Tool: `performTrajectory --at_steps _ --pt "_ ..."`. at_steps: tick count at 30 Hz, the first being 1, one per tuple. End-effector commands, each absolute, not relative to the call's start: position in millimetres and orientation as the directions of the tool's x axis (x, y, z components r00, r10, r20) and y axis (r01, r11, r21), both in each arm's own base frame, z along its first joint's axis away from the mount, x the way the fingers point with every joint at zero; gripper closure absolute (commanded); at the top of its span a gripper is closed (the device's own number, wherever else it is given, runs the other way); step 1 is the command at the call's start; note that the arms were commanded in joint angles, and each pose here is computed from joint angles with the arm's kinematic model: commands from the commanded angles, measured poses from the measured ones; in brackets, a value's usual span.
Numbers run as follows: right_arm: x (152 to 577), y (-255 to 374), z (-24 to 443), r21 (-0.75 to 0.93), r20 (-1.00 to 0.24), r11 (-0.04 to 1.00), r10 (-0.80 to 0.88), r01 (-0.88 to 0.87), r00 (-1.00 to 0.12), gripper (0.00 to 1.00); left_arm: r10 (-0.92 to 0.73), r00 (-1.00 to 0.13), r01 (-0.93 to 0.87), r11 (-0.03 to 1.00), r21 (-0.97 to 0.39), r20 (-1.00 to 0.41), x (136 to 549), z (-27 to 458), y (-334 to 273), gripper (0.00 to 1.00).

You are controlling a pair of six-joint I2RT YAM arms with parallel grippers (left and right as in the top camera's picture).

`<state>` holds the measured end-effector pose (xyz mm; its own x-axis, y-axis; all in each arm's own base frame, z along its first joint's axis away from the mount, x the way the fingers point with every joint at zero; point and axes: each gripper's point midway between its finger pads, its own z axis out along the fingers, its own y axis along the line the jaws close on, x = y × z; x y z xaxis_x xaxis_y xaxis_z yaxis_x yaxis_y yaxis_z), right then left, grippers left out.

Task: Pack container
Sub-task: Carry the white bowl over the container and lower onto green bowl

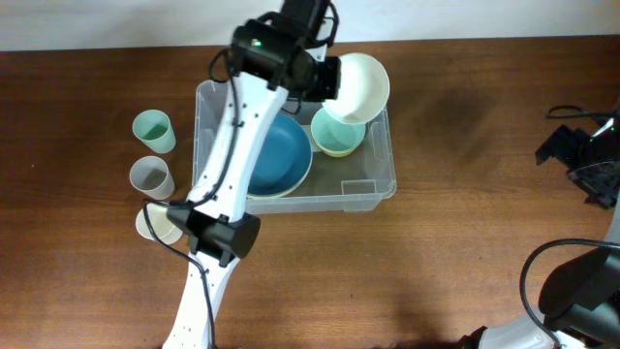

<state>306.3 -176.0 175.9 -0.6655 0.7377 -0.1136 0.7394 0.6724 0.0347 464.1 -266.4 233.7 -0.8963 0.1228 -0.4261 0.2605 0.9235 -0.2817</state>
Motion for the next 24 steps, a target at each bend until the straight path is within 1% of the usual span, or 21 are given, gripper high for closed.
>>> performTrajectory --at_steps 1,4,9,14,18,19,20,23,24 --pt "304.8 -176.8 178.9 0.037 -0.122 0.663 0.745 0.747 -0.655 0.01 0.087 -0.917 0.190 0.953 -0.236 -0.389 474.1 209.9 -252.0 0.99" --pt "304.8 -176.8 178.9 0.037 -0.122 0.663 0.745 0.747 -0.655 0.01 0.094 -0.932 0.181 0.957 -0.225 -0.350 481.7 174.3 -255.5 0.99" --pt "304.8 -176.8 178.9 0.037 -0.122 0.663 0.745 0.747 -0.655 0.01 0.085 -0.948 0.156 0.964 -0.214 -0.307 485.5 135.5 -256.3 0.99" --pt "304.9 -176.9 178.9 0.037 -0.123 0.663 0.745 0.747 -0.655 0.01 0.051 -0.953 0.114 0.974 -0.196 -0.297 491.9 110.8 -251.4 0.99" --pt "304.8 -176.9 178.9 0.037 -0.123 0.663 0.745 0.747 -0.655 0.01 0.044 -0.957 0.103 0.976 -0.193 -0.287 492.8 102.6 -247.0 0.99" --pt "304.9 -177.0 178.9 0.037 -0.123 0.663 0.745 0.747 -0.655 0.01 0.045 -0.958 0.102 0.976 -0.191 -0.282 492.1 100.9 -246.4 0.98" --pt "304.9 -176.9 178.9 0.037 -0.123 0.663 0.745 0.747 -0.655 0.01 0.045 -0.960 0.101 0.977 -0.190 -0.278 491.4 99.1 -246.2 0.95" --pt "304.9 -176.9 178.9 0.037 -0.123 0.663 0.745 0.747 -0.655 0.01 0.043 -0.960 0.098 0.977 -0.189 -0.276 491.3 97.6 -246.0 0.91" --pt "304.8 -176.8 178.9 0.037 -0.122 0.663 0.745 0.747 -0.655 0.01 0.042 -0.960 0.098 0.977 -0.189 -0.276 491.4 97.7 -245.9 0.87"
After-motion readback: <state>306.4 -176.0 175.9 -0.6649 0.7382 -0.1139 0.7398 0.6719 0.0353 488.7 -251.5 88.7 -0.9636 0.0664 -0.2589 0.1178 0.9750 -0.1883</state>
